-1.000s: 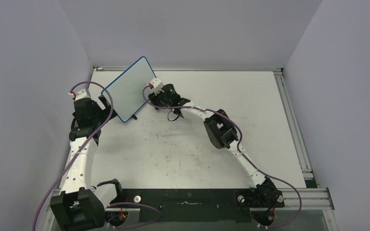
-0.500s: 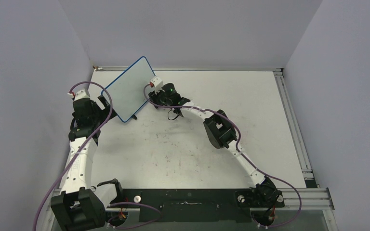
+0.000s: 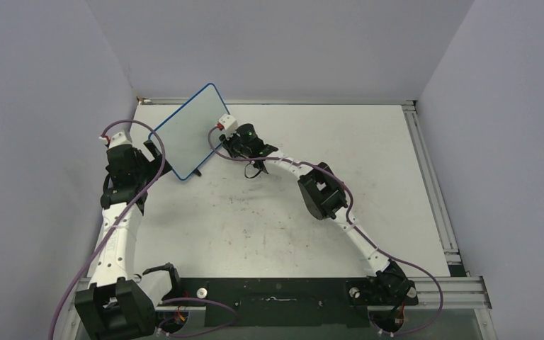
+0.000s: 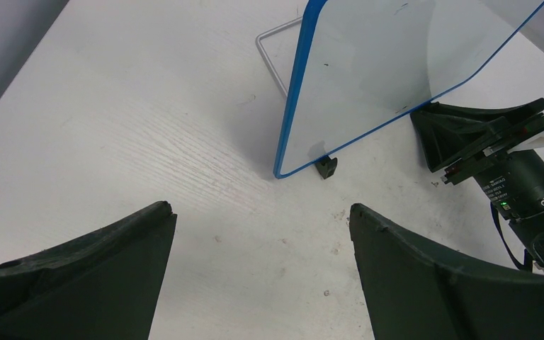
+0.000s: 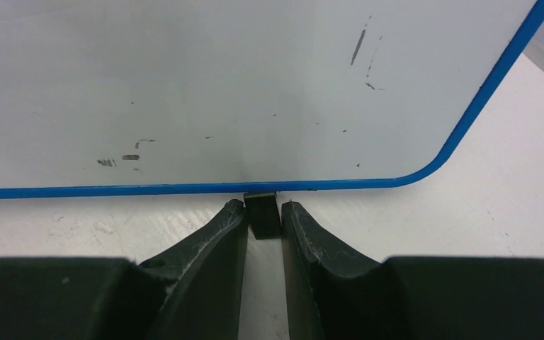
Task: Write a sentence on the whiteboard
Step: Move the whiteboard to the center of the board.
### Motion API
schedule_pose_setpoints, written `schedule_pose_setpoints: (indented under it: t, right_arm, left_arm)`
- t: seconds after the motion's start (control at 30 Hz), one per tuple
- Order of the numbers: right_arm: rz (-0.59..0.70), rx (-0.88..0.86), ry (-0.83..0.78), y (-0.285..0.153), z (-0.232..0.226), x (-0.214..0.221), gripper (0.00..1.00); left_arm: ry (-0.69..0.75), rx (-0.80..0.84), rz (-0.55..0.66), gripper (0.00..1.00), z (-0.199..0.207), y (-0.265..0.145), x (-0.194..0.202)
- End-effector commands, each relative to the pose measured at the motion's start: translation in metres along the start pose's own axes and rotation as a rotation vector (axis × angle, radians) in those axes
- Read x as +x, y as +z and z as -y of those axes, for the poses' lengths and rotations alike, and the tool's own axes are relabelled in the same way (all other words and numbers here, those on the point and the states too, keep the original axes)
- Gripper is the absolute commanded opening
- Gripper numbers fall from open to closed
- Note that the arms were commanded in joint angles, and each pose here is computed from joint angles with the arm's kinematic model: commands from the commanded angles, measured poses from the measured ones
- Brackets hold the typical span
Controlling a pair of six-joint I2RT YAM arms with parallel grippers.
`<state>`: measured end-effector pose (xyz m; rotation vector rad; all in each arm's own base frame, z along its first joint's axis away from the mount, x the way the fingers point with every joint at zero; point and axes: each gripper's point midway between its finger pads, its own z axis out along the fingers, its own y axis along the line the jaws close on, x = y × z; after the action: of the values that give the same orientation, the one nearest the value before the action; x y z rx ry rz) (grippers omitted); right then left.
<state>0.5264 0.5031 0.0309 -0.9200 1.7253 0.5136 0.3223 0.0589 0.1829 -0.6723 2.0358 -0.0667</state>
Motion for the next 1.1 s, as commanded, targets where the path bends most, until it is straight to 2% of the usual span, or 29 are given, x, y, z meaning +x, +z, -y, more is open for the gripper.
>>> schedule_pose_setpoints:
  t: [0.0,0.23,1.07]
  right_arm:
    - [-0.002,-0.004,-0.029,0.000,-0.010,0.000,0.20]
    - [-0.026,0.013,-0.074,-0.016,-0.009,0.005,0.06]
    - [-0.091,0.113,-0.121,-0.134,-0.009,0.036,0.05]
  left_arm:
    - [0.001,0.030,0.086,0.92,0.009,-0.010,-0.029]
    - [0.004,0.024,0.096,0.92,0.007,-0.013,-0.031]
    - [0.014,0.105,0.179,0.97,0.019,-0.034,-0.045]
